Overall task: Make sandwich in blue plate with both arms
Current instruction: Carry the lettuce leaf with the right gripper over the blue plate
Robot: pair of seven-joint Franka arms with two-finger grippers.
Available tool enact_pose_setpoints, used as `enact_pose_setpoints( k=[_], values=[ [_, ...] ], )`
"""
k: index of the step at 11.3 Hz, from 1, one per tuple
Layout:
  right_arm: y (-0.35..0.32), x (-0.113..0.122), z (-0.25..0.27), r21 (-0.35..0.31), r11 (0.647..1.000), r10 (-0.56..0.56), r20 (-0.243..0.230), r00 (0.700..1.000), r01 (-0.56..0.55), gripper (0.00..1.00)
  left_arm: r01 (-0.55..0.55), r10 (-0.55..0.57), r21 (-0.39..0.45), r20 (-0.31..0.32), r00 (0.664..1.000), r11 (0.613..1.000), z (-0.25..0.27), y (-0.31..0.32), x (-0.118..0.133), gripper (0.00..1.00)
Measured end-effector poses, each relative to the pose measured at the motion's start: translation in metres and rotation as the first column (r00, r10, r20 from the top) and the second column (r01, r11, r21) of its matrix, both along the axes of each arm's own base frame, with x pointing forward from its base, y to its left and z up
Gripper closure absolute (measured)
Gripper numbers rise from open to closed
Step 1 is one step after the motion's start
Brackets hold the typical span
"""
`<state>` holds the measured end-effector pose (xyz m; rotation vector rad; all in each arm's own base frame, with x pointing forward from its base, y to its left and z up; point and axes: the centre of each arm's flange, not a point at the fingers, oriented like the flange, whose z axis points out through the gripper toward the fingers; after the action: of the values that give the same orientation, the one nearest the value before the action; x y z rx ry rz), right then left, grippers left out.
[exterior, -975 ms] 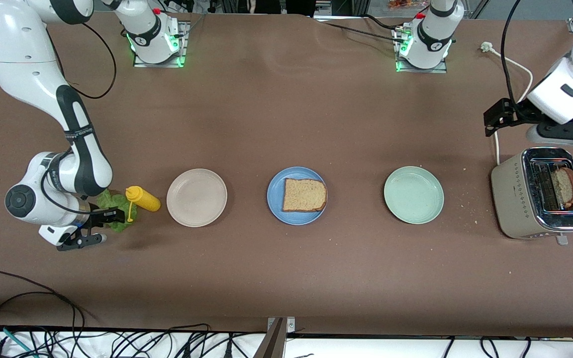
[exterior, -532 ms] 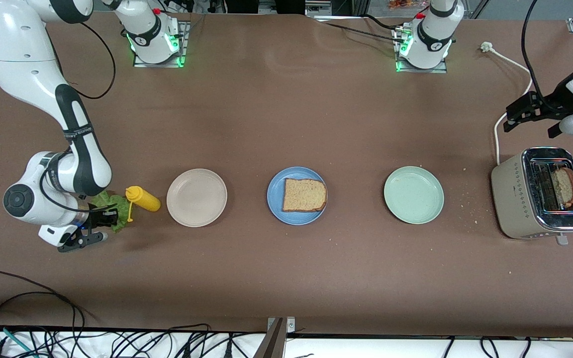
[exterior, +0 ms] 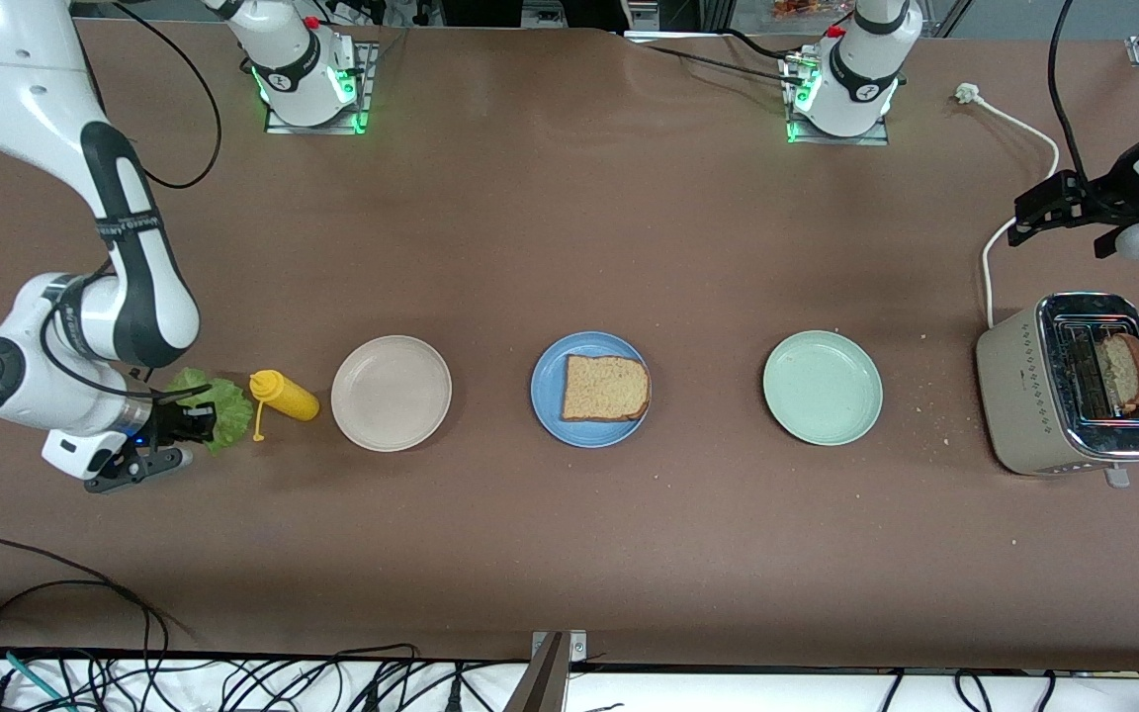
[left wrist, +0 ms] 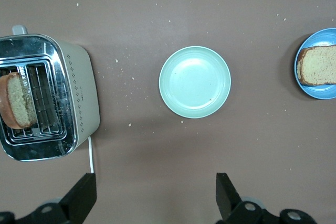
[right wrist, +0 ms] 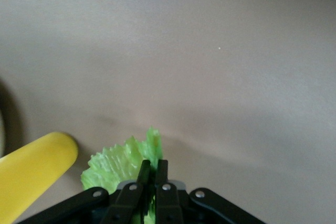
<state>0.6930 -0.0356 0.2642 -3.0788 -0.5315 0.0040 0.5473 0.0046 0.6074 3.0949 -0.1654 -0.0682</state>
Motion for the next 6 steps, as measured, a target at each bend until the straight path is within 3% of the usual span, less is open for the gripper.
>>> enact_pose_setpoints(
  k=[6],
  values=[
    [0.003, -0.03, 0.117, 0.014, 1.0, 0.006, -0.069, 0.998, -0.005, 0.93, 0.006, -0.006, 0.0, -0.006, 1.0, 1.0, 0.002, -0.003, -0.001, 0.0]
  ],
)
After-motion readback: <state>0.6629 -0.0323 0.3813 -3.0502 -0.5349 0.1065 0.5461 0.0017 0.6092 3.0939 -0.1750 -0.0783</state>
